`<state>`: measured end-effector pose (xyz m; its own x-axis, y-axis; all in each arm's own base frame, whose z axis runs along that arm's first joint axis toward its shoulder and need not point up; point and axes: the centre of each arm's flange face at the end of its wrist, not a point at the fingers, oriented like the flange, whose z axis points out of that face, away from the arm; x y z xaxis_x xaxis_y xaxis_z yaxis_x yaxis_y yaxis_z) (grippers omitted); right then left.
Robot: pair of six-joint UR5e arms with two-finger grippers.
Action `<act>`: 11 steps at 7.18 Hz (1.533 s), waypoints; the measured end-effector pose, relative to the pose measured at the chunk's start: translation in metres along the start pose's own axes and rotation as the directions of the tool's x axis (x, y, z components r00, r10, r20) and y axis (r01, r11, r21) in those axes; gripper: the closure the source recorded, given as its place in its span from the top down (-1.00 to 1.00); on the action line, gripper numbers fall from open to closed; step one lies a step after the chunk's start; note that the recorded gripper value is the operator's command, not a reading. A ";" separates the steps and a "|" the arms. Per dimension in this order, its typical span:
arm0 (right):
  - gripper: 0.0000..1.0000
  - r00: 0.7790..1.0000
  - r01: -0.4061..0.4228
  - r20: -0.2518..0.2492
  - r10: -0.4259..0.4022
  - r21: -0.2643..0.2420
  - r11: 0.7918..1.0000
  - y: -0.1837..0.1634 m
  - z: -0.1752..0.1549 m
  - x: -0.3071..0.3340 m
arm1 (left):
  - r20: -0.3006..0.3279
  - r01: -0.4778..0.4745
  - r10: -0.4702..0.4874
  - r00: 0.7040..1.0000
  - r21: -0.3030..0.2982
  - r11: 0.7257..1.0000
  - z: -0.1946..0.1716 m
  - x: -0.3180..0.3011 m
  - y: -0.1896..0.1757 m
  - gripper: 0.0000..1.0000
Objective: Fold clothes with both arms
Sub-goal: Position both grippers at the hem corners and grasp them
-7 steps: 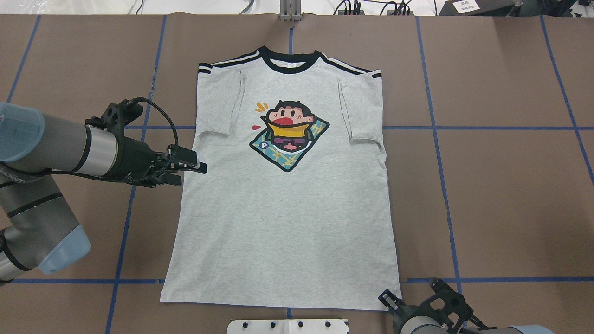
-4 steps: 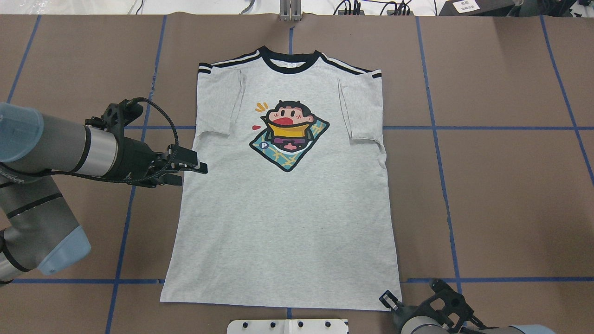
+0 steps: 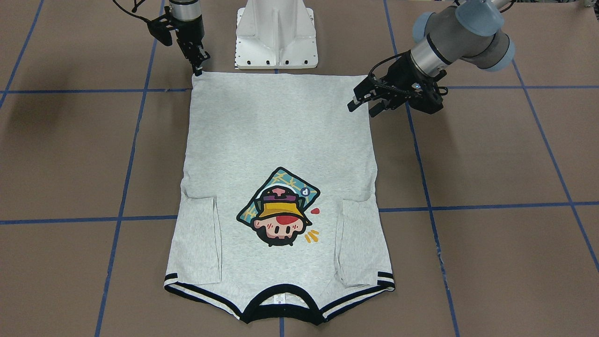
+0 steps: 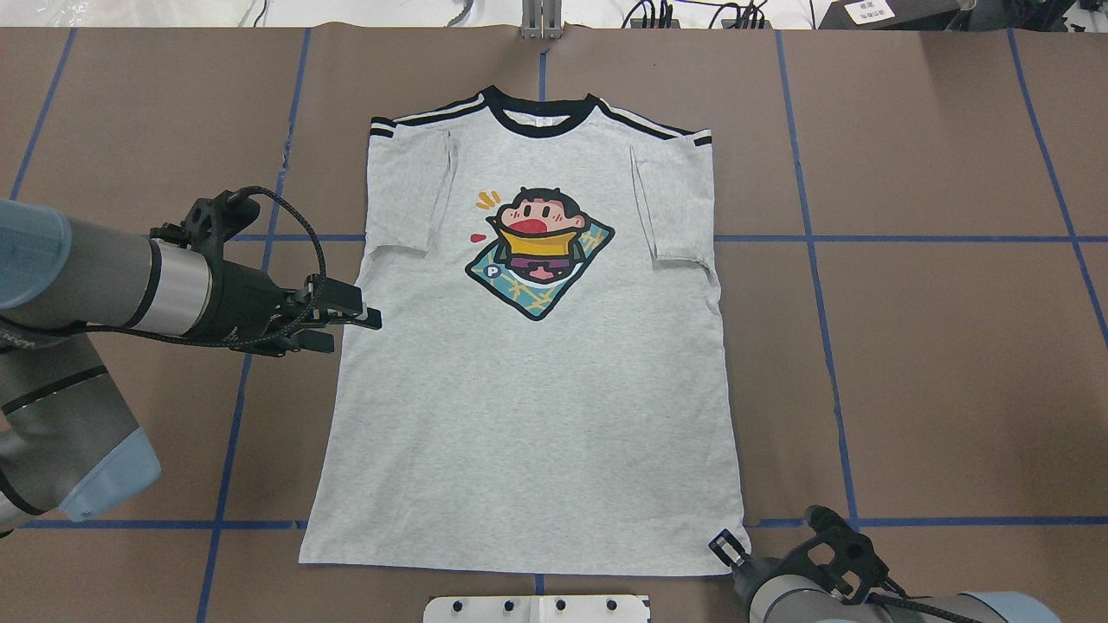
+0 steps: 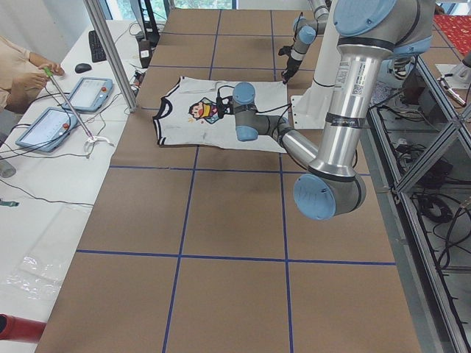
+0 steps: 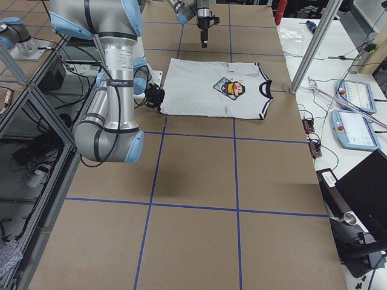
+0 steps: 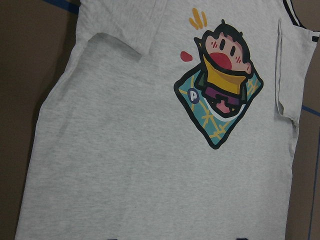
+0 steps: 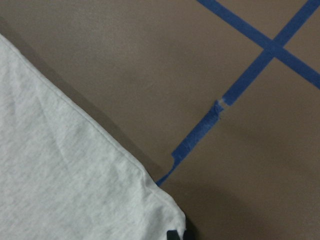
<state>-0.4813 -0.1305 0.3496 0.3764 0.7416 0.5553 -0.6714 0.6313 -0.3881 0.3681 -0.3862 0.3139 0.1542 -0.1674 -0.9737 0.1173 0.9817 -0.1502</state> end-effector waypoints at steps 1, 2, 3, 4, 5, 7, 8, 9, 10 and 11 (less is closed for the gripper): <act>-1.00 1.000 -0.014 0.001 0.014 -0.011 1.000 -0.006 -0.006 -0.005 | 0.010 0.026 -0.026 1.000 -0.003 1.000 -0.003 -0.011 0.023 0.66; -1.00 1.000 -0.020 0.000 0.020 -0.018 1.000 -0.008 -0.010 -0.007 | 0.044 0.057 -0.058 0.997 0.023 0.998 0.005 -0.027 0.051 0.66; -1.00 1.000 -0.021 0.000 0.021 -0.021 1.000 -0.008 -0.011 -0.008 | 0.112 0.090 -0.095 0.989 0.042 0.995 0.022 -0.039 0.079 0.65; -1.00 1.000 -0.021 -0.001 0.021 -0.021 1.000 -0.008 -0.011 -0.008 | 0.201 0.119 -0.125 0.972 0.044 0.992 0.037 -0.045 0.102 0.65; -1.00 1.000 -0.020 -0.003 0.020 -0.023 1.000 -0.007 -0.011 -0.007 | 0.293 0.149 -0.154 0.944 0.038 0.988 0.049 -0.046 0.133 0.64; -1.00 1.000 -0.014 -0.005 0.014 -0.028 1.000 -0.004 -0.012 -0.005 | 0.412 0.150 -0.158 0.897 0.053 0.987 0.065 -0.051 0.183 0.64; -1.00 1.000 -0.013 -0.006 0.013 -0.029 0.999 -0.003 -0.012 -0.004 | 0.443 0.143 -0.157 0.883 0.065 0.988 0.068 -0.058 0.190 0.64; -1.00 1.000 -0.011 -0.007 0.011 -0.029 1.000 -0.003 -0.012 -0.003 | 0.462 0.138 -0.156 0.873 0.073 0.988 0.069 -0.065 0.192 0.64; -1.00 1.000 -0.010 -0.009 0.010 -0.027 1.000 -0.003 -0.012 -0.002 | 0.471 0.135 -0.154 0.869 0.076 0.988 0.071 -0.069 0.194 0.63; -1.00 1.000 -0.010 -0.010 0.009 -0.026 1.000 -0.003 -0.011 -0.002 | 0.477 0.134 -0.154 0.865 0.076 0.988 0.072 -0.071 0.195 0.59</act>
<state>-0.4728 -0.1311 0.3416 0.3763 0.7497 0.5444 -0.6581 0.6299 -0.4124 0.4512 -0.1894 0.3664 0.5832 -0.3395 -0.7379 0.2115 0.9406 -0.2656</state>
